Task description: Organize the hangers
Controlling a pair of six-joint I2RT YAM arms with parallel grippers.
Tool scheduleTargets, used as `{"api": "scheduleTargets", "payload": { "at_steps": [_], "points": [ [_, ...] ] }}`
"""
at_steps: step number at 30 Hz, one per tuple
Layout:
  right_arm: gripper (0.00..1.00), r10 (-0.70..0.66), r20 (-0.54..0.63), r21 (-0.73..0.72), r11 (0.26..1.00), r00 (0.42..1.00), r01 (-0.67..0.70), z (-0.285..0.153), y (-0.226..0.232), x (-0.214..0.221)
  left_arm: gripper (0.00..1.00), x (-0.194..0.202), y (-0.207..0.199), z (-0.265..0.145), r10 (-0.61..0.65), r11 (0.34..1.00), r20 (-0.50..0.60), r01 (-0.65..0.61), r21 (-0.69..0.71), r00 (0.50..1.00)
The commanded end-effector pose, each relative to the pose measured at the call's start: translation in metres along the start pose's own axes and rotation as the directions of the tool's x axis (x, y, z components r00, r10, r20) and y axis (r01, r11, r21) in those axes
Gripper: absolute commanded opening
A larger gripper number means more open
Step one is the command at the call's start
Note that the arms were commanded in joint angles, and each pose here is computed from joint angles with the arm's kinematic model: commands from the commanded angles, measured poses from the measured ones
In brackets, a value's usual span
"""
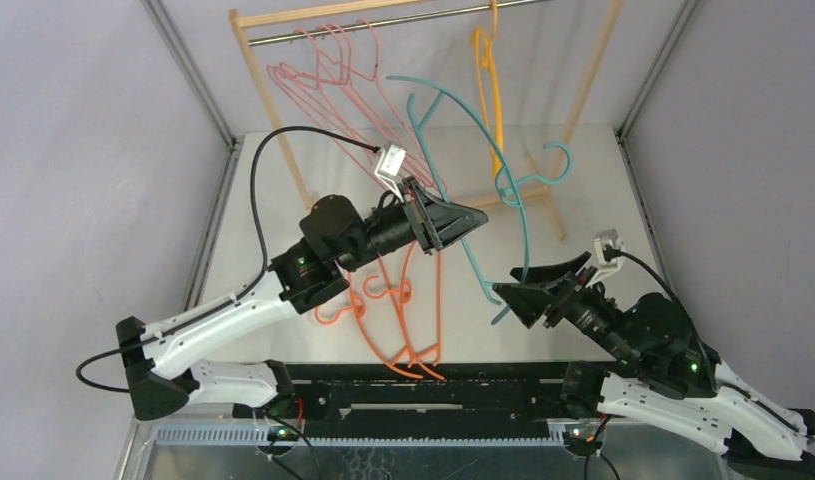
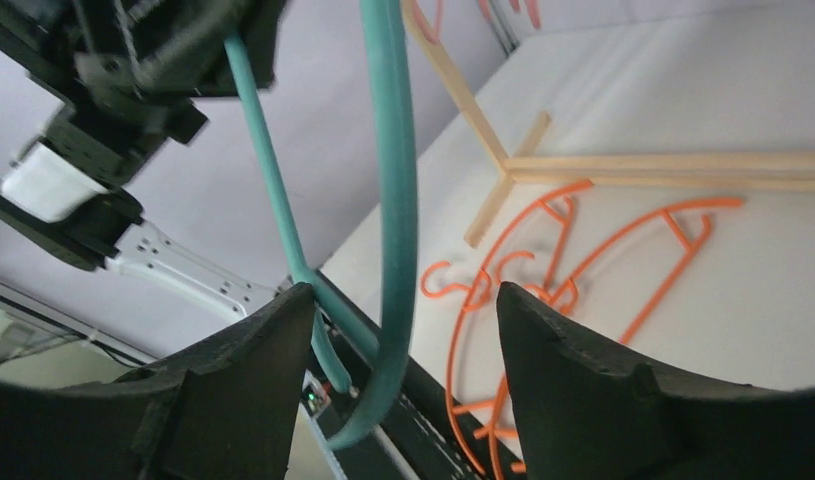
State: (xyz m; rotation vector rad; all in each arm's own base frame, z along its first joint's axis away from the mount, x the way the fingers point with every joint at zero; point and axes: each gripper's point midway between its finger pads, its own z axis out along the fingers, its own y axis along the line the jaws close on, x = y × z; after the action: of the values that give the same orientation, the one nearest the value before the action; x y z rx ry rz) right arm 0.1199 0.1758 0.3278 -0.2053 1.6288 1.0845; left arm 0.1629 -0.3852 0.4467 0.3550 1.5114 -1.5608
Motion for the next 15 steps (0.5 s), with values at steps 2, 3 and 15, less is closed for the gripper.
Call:
{"api": "scheduleTargets", "payload": {
  "at_steps": [2, 3, 15],
  "points": [
    [0.71, 0.064, 0.116, -0.148, 0.988, 0.991, -0.046, 0.005, 0.041, -0.043, 0.0, -0.003, -0.018, -0.008, -0.012, 0.998, -0.007, 0.013, 0.059, 1.0],
    [0.69, 0.066, 0.108, -0.163, 0.985, 0.992, -0.048, 0.006, 0.046, -0.043, 0.0, -0.002, -0.017, -0.008, -0.014, 0.998, -0.007, 0.014, 0.06, 1.0],
    [0.31, 0.069, -0.04, -0.21, 0.975, 0.997, -0.076, 0.015, 0.066, -0.025, 0.0, 0.004, -0.004, -0.018, 0.01, 1.0, -0.008, -0.01, 0.009, 1.0]
  ]
}}
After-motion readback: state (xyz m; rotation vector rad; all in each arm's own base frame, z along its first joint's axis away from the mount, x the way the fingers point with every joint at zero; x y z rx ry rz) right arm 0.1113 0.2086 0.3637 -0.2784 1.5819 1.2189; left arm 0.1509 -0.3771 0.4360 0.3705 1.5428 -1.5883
